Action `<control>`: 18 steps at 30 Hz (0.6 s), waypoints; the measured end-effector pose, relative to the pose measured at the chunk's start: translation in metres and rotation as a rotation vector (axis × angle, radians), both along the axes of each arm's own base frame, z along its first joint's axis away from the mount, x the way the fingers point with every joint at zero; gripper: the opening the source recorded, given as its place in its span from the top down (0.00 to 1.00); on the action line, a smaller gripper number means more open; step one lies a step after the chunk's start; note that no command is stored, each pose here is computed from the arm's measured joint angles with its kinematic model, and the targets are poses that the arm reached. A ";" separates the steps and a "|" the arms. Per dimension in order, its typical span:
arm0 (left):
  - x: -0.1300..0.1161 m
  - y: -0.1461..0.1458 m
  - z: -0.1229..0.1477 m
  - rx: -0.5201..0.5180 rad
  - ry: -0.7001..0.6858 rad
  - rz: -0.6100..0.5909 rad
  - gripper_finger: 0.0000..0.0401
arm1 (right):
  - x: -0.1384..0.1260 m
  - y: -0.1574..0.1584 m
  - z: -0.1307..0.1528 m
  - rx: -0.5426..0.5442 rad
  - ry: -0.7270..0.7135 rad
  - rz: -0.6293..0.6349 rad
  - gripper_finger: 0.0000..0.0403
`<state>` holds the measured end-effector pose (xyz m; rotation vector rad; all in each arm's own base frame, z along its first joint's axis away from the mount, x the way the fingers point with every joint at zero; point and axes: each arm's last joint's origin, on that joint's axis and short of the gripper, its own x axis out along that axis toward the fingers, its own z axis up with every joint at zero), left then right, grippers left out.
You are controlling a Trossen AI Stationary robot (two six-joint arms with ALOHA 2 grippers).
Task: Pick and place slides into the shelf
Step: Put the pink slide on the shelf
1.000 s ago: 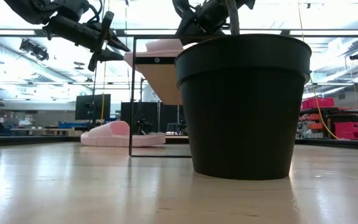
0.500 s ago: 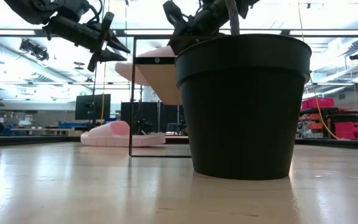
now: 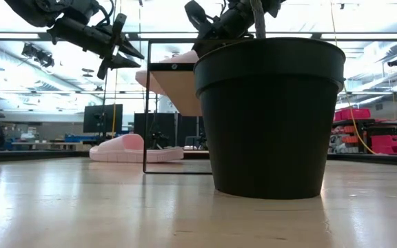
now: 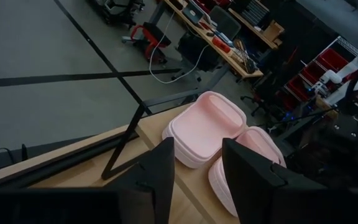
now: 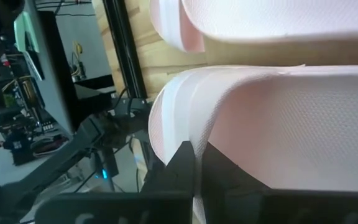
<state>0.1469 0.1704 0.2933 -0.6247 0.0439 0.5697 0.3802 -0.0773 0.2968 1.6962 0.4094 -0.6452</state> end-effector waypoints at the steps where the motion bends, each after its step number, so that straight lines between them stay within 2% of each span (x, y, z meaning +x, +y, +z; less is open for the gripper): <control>1: 0.000 0.000 0.000 -0.001 0.000 0.000 0.65 | 0.000 -0.001 0.000 -0.002 0.000 -0.003 0.98; 18: 0.000 0.000 0.000 -0.001 0.002 -0.001 0.65 | -0.003 -0.009 -0.001 -0.006 0.020 -0.003 0.98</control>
